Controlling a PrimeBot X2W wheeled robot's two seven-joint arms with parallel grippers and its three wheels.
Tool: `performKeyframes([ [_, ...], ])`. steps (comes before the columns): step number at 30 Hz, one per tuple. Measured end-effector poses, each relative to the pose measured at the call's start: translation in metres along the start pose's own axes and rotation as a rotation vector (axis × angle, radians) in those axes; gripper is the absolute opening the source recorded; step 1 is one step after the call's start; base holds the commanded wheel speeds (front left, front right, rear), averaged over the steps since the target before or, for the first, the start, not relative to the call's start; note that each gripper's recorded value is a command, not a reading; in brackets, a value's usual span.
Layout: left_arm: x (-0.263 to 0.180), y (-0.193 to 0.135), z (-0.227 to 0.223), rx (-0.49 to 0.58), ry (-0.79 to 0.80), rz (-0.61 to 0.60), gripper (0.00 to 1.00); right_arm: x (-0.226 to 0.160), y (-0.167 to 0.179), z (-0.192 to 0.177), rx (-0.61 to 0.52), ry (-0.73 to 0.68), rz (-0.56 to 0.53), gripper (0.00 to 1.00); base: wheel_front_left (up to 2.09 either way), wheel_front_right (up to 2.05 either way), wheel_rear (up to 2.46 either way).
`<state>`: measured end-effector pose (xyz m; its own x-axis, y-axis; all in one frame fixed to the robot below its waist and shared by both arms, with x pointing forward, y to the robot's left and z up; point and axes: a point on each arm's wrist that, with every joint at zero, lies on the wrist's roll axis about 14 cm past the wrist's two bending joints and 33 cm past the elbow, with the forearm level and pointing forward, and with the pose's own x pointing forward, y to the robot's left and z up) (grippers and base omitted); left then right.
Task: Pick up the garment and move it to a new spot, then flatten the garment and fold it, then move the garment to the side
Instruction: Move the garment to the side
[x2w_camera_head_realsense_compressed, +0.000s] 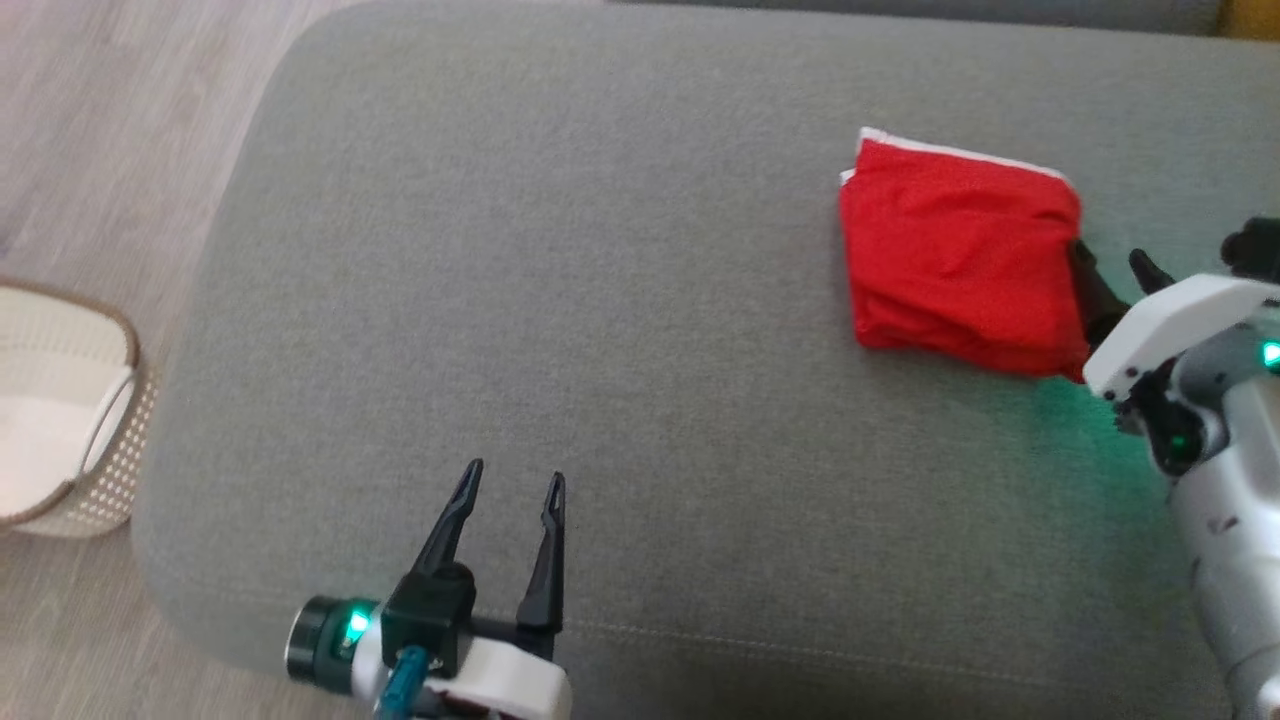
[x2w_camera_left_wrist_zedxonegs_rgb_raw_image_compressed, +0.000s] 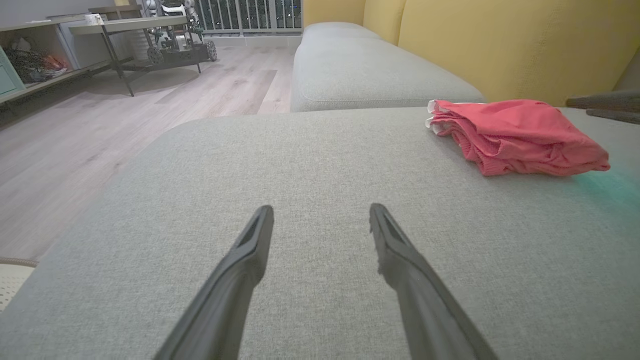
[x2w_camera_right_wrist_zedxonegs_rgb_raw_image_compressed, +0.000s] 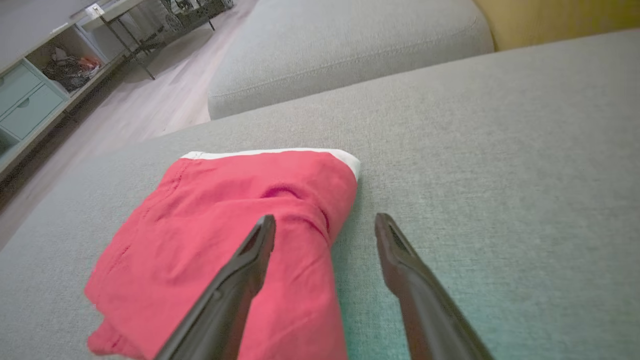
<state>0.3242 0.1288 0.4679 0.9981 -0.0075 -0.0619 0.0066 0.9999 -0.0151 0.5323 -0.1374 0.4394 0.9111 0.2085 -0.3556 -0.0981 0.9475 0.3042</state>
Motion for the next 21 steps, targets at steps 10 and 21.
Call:
performKeyframes([
  [10,0.018,0.008,-0.001,0.022,0.004,0.023,1.00,0.028,0.006,-0.031,0.017,0.194,0.026,0.00,0.00,0.00,0.00],
  [21,0.032,-0.016,-0.003,0.014,0.001,-0.061,1.00,0.009,-0.005,-0.003,-0.070,0.114,0.047,0.00,0.00,0.00,0.00],
])
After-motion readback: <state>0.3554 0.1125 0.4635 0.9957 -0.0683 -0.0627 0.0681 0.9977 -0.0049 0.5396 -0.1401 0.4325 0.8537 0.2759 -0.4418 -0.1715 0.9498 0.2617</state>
